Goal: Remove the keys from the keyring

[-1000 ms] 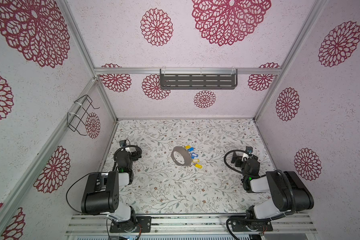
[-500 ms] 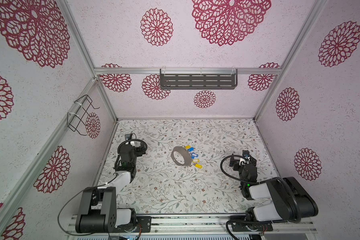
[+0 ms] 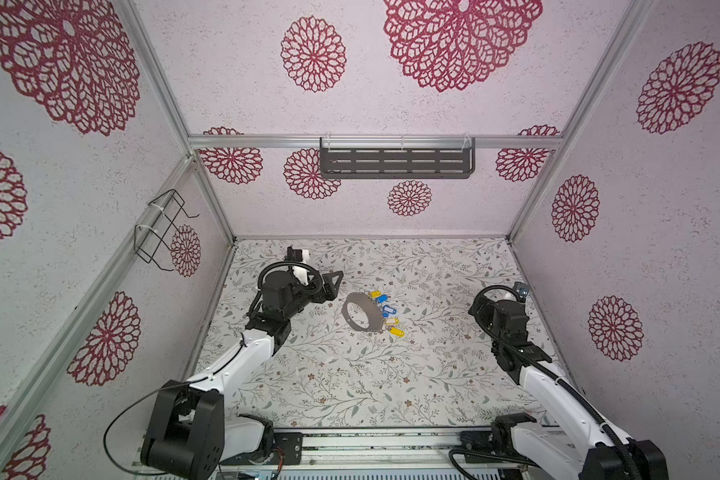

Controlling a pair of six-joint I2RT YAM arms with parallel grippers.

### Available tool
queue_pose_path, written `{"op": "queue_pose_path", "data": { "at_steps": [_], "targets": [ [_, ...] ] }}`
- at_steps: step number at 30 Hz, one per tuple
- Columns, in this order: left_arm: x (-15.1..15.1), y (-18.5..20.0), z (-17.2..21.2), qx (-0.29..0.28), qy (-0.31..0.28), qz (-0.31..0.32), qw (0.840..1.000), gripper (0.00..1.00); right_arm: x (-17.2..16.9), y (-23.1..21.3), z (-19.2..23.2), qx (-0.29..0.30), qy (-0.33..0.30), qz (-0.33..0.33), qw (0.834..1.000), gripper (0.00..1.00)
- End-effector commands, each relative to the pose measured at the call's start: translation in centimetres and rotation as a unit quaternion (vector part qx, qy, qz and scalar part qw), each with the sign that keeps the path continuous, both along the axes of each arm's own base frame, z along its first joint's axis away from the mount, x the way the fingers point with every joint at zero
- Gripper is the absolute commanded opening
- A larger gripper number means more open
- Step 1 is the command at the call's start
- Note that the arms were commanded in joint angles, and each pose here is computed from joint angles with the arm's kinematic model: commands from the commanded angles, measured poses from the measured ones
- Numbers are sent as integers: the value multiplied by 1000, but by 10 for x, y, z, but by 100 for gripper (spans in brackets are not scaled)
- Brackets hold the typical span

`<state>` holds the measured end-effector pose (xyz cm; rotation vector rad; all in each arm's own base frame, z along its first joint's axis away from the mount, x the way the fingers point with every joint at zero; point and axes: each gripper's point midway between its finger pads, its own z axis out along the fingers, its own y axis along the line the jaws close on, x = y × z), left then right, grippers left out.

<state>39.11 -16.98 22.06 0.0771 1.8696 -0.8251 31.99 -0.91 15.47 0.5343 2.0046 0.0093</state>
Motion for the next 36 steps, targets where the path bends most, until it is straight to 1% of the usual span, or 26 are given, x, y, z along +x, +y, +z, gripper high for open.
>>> {"op": "queue_pose_path", "data": {
  "at_steps": [1, 3, 5, 6, 7, 9, 10, 11, 13, 15, 18, 20, 22, 24, 27, 28, 29, 31, 32, 33, 34, 35, 36],
  "targets": [
    [-4, -15, 6, -9, -36, -16, 999, 97, -23, 27, -9, 74, 46, 56, 995, 97],
    [-2, -13, -14, 21, -23, -14, 999, 97, -29, 45, -7, 109, 48, 100, 988, 94],
    [-1, -8, -40, 64, -6, -8, 998, 97, -33, 65, -6, 155, 55, 137, 977, 89],
    [3, 0, -44, 59, 10, 16, 998, 97, -35, 74, -5, 181, 59, 152, 970, 86],
    [6, 3, -42, 43, 19, 22, 999, 97, -36, 85, -6, 209, 65, 168, 961, 82],
    [1, -4, -32, 33, 2, -13, 999, 97, -34, 106, -4, 252, 69, 192, 946, 74],
    [1, 0, -34, 38, 4, -3, 999, 97, -30, 115, -3, 267, 68, 202, 940, 69],
    [2, 7, -37, 36, 9, 19, 999, 97, -27, 125, 0, 276, 66, 209, 936, 62],
    [1, 16, -39, 34, 15, 40, 998, 97, -19, 142, 7, 285, 66, 218, 931, 53],
    [0, 21, -37, 36, 14, 52, 998, 97, -14, 166, 18, 288, 68, 239, 925, 52],
    [-6, 31, -30, 47, 2, 72, 996, 97, -15, 205, 31, 291, 83, 284, 910, 52],
    [-11, 42, -25, 53, -10, 101, 993, 97, -23, 230, 34, 285, 104, 313, 900, 51],
    [-14, 58, -22, 57, -14, 142, 988, 97, -30, 247, 33, 262, 130, 333, 897, 49],
    [-17, 72, -19, 59, -15, 179, 982, 97, -36, 258, 31, 224, 155, 344, 899, 44],
    [-24, 90, -20, 43, -14, 231, 972, 97, -38, 263, 28, 161, 188, 349, 904, 41],
    [-26, 100, -25, 32, -4, 260, 965, 97, -37, 263, 27, 143, 196, 348, 905, 41],
    [-30, 112, -33, 15, 8, 297, 955, 97, -34, 261, 25, 126, 203, 346, 907, 40],
    [-37, 137, -52, -13, 37, 373, 927, 97, -28, 260, 21, 98, 211, 345, 909, 40],
    [-40, 149, -61, -27, 45, 408, 912, 97, -25, 259, 15, 85, 217, 343, 910, 38],
    [-41, 153, -66, -33, 45, 420, 906, 97, -21, 260, 8, 73, 222, 342, 910, 36],
    [-39, 151, -67, -35, 41, 413, 909, 97, -19, 261, 2, 65, 227, 342, 910, 33],
    [-35, 144, -66, -33, 34, 393, 918, 97, -15, 262, -6, 55, 231, 343, 909, 29],
    [-30, 133, -64, -31, 27, 363, 931, 97, -10, 263, -13, 47, 234, 342, 909, 27]
  ]
}}
